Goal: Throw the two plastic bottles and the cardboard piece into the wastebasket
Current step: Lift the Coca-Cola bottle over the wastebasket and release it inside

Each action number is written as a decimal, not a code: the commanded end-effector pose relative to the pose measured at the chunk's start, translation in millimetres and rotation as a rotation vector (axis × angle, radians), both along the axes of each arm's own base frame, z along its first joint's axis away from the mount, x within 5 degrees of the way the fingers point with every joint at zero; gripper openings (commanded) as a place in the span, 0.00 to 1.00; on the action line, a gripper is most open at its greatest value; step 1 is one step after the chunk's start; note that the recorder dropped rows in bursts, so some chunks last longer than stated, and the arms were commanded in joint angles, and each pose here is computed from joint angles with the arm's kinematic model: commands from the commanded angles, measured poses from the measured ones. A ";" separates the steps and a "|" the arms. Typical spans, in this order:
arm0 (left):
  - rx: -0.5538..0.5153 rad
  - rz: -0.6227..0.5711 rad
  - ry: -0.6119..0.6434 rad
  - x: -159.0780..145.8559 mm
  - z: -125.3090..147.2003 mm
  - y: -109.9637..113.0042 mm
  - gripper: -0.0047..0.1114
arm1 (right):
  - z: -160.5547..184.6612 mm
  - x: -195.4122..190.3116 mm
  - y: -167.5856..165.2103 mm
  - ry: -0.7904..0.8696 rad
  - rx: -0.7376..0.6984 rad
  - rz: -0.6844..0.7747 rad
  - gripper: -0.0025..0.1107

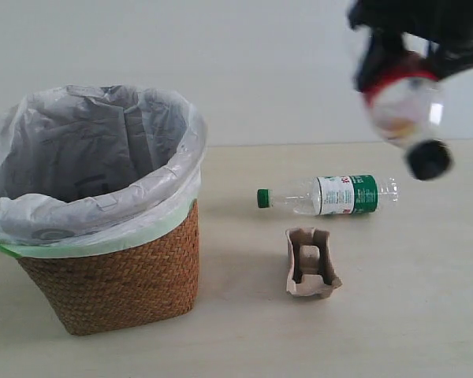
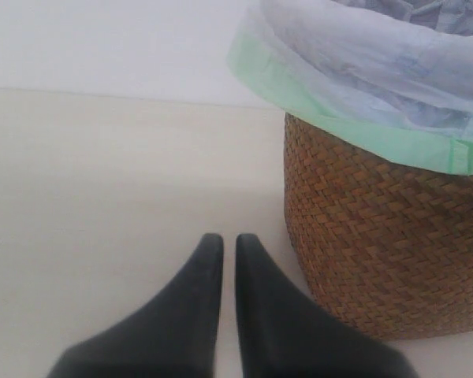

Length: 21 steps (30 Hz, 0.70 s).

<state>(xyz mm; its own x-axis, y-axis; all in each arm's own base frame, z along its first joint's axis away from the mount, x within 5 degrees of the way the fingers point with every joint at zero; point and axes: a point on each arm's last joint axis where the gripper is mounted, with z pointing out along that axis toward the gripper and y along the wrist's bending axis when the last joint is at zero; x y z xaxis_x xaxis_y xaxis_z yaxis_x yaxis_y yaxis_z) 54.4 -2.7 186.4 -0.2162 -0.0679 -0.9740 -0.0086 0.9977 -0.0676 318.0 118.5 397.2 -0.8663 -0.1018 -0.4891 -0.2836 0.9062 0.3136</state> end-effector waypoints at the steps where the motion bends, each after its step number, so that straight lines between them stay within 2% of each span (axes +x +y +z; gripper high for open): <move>1: -0.006 0.006 -0.002 0.0 -0.6 0.3 0.09 | 81.2 -26.2 67.9 -0.289 0.671 0.347 0.14; 2: -0.006 0.006 -0.002 0.0 -0.6 0.3 0.09 | 88.3 -31.8 81.9 -0.317 0.721 0.353 0.27; 5: -0.006 0.006 -0.002 0.0 -0.6 0.3 0.09 | 95.1 -35.2 118.4 -0.449 0.736 0.307 0.87; 6: -0.006 0.006 -0.002 0.0 -0.6 0.3 0.09 | 93.6 -33.1 128.1 -0.467 0.735 0.268 0.93; 9: -0.006 0.006 -0.002 0.0 -0.6 0.3 0.09 | 80.9 -23.2 148.0 -0.465 0.690 0.207 0.88; 12: -0.006 0.006 -0.002 0.0 -0.6 0.3 0.09 | 66.0 -14.0 154.7 -0.417 0.643 0.200 0.87; 21: -0.006 0.006 -0.002 0.0 -0.6 0.3 0.09 | 53.1 -15.2 150.5 -0.393 0.470 0.246 0.84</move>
